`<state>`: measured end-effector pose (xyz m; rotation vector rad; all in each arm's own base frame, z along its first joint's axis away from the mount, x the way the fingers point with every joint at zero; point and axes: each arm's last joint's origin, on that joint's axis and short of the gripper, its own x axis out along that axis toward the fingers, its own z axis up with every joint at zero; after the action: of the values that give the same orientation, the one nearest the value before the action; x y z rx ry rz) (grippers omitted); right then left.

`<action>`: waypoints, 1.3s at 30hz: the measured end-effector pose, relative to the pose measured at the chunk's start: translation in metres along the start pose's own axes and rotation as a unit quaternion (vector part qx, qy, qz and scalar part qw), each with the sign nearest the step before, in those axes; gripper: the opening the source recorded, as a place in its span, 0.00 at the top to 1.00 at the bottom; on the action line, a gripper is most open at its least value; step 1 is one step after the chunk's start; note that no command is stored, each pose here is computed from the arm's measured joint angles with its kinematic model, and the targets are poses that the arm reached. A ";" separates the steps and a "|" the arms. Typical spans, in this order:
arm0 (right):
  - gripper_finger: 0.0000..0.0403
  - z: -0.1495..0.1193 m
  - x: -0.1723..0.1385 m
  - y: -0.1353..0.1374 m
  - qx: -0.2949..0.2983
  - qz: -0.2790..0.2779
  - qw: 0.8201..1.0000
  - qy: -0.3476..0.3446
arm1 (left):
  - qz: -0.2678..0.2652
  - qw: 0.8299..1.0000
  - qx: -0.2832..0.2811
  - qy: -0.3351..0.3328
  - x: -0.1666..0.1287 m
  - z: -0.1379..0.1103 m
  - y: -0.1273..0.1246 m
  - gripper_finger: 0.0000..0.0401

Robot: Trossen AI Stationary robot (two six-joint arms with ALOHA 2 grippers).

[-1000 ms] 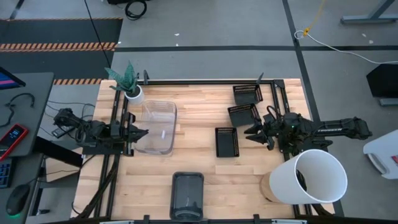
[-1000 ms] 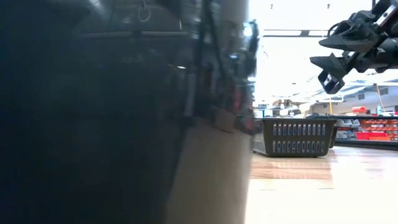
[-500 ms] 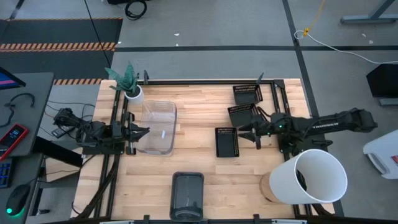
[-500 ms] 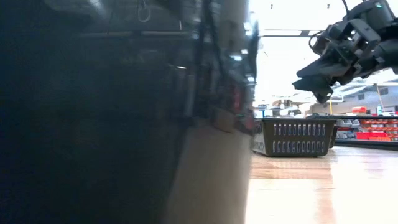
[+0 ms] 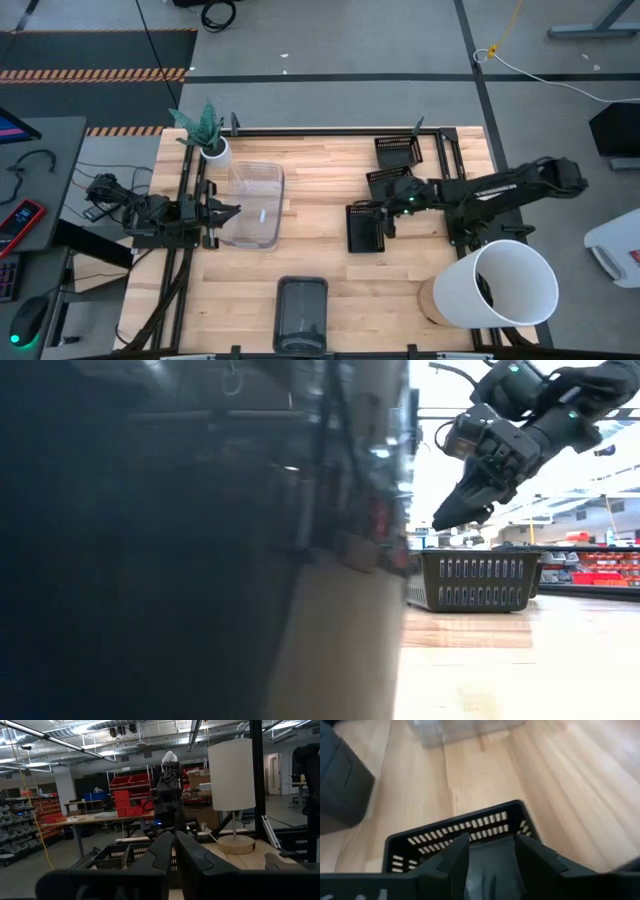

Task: Stack baskets by color
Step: Stack the bottom black bin on top of the middle black bin

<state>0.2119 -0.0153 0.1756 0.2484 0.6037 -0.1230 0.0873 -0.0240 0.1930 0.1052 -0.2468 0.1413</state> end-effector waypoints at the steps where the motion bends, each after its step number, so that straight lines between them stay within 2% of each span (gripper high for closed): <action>1: 0.59 0.003 0.003 0.003 -0.001 0.002 1.000 0.012 | 0.000 1.000 0.000 0.000 0.000 0.000 0.000 0.92; 7: 0.59 0.012 0.024 0.029 -0.029 0.023 0.996 0.077 | 0.000 1.000 0.000 0.000 0.000 0.000 0.000 0.92; 12: 0.59 0.016 0.034 0.053 -0.067 0.013 0.989 0.130 | 0.000 1.000 0.000 0.000 0.000 0.000 0.000 0.94; 17: 0.59 0.024 0.043 0.073 -0.101 0.009 0.986 0.134 | 0.000 1.000 0.000 0.000 0.000 0.000 0.000 0.94; 22: 0.59 0.029 0.045 0.088 -0.112 0.012 0.979 0.167 | 0.000 1.000 0.000 0.000 0.000 0.000 0.000 0.92; 28: 0.59 0.038 0.043 0.112 -0.128 0.042 0.980 0.147 | 0.000 1.000 0.000 0.000 0.000 0.000 0.000 0.91; 32: 0.59 0.034 0.044 0.120 -0.140 0.037 0.979 0.142 | 0.000 1.000 0.000 0.000 0.000 0.000 0.000 0.92; 39: 0.58 0.018 0.055 0.125 -0.150 0.042 0.971 0.181 | 0.000 1.000 0.000 0.000 0.000 0.000 0.000 0.93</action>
<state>0.2901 0.0981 0.1828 0.0010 0.9631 0.0997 0.0873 -0.0240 0.1931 0.1044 -0.2478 0.1409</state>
